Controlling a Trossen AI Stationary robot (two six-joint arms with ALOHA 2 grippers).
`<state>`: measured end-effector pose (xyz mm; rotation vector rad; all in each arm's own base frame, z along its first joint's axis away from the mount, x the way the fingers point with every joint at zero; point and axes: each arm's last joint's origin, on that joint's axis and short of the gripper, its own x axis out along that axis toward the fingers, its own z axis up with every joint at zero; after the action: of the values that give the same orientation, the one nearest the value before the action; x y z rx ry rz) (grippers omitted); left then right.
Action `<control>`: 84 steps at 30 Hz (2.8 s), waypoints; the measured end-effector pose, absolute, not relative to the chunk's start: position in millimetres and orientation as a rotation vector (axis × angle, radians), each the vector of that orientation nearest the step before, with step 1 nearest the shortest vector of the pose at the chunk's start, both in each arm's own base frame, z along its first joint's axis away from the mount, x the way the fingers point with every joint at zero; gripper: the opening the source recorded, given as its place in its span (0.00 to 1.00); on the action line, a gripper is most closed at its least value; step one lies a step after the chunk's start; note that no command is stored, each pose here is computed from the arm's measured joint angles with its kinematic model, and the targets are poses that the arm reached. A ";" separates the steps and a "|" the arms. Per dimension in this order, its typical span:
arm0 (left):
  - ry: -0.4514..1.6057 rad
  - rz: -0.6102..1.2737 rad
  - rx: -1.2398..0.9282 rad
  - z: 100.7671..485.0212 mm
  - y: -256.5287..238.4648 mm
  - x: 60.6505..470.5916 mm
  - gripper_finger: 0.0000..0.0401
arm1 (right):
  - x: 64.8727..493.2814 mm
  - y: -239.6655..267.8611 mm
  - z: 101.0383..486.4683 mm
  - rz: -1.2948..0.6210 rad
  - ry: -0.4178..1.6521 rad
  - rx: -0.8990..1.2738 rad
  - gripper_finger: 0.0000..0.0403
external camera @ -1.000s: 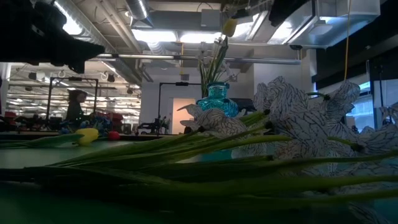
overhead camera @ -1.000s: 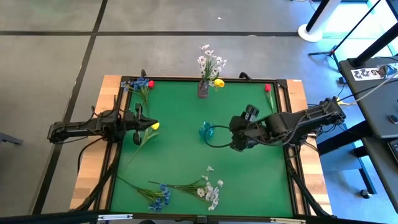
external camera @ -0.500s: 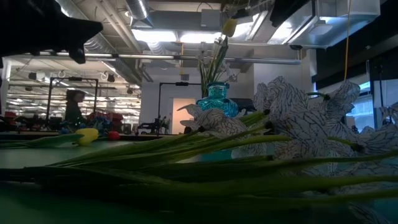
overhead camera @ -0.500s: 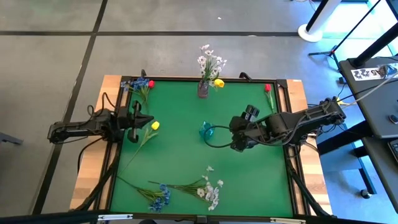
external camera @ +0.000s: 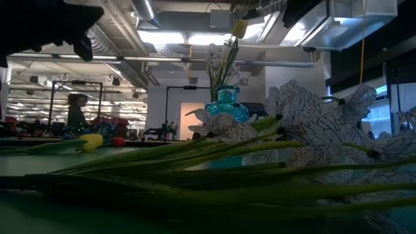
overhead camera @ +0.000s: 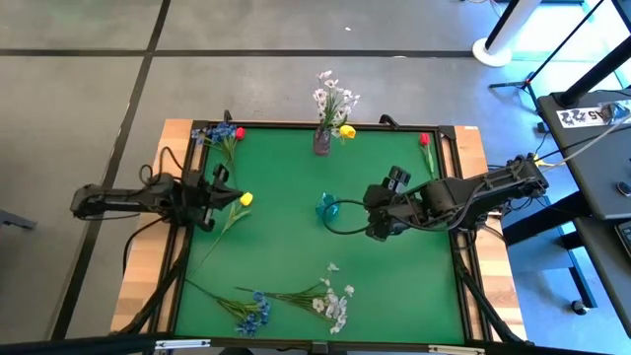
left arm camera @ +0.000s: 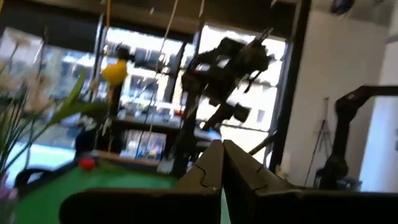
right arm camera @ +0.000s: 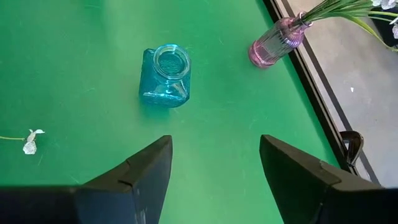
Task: Sort flowers into vase by color
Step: Put the yellow tulip into the violet vase
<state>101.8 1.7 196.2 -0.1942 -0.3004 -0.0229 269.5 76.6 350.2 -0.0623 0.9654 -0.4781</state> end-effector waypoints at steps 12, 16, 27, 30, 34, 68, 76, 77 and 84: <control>-0.039 0.074 -0.137 187.3 -2.8 134.9 0.00 | 269.5 76.6 350.2 -0.476 0.967 -0.067 0.60; 0.056 0.164 -0.112 184.9 -1.8 146.5 0.00 | 269.5 76.6 350.2 -0.475 0.967 -0.066 0.60; 0.253 0.304 -0.157 164.3 1.3 152.3 0.00 | 269.6 77.0 350.0 -0.467 0.972 -0.051 0.60; 0.308 0.316 -0.218 157.9 -3.6 149.8 0.00 | 269.6 77.0 350.0 -0.467 0.971 -0.050 0.60; 0.349 0.319 -0.255 151.7 -14.8 148.6 0.00 | 269.8 77.1 350.1 -0.467 0.968 -0.049 0.60; 1.086 0.894 -0.399 157.3 -18.9 178.6 0.34 | 271.6 78.4 340.7 -0.449 0.995 -0.041 0.60; 1.090 0.983 -0.535 123.5 -1.8 160.4 0.34 | 271.6 78.4 340.8 -0.451 0.994 -0.035 0.60; 1.085 0.993 -0.538 122.0 0.5 159.5 0.34 | 271.6 78.4 340.8 -0.451 0.994 -0.036 0.60; 1.063 0.946 -0.459 120.4 1.1 162.3 0.29 | 271.6 78.4 340.7 -0.449 0.995 -0.043 0.60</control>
<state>162.3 1.1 120.4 -0.4585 1.0627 0.9464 271.6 78.4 340.7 -0.0428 0.9950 -0.4487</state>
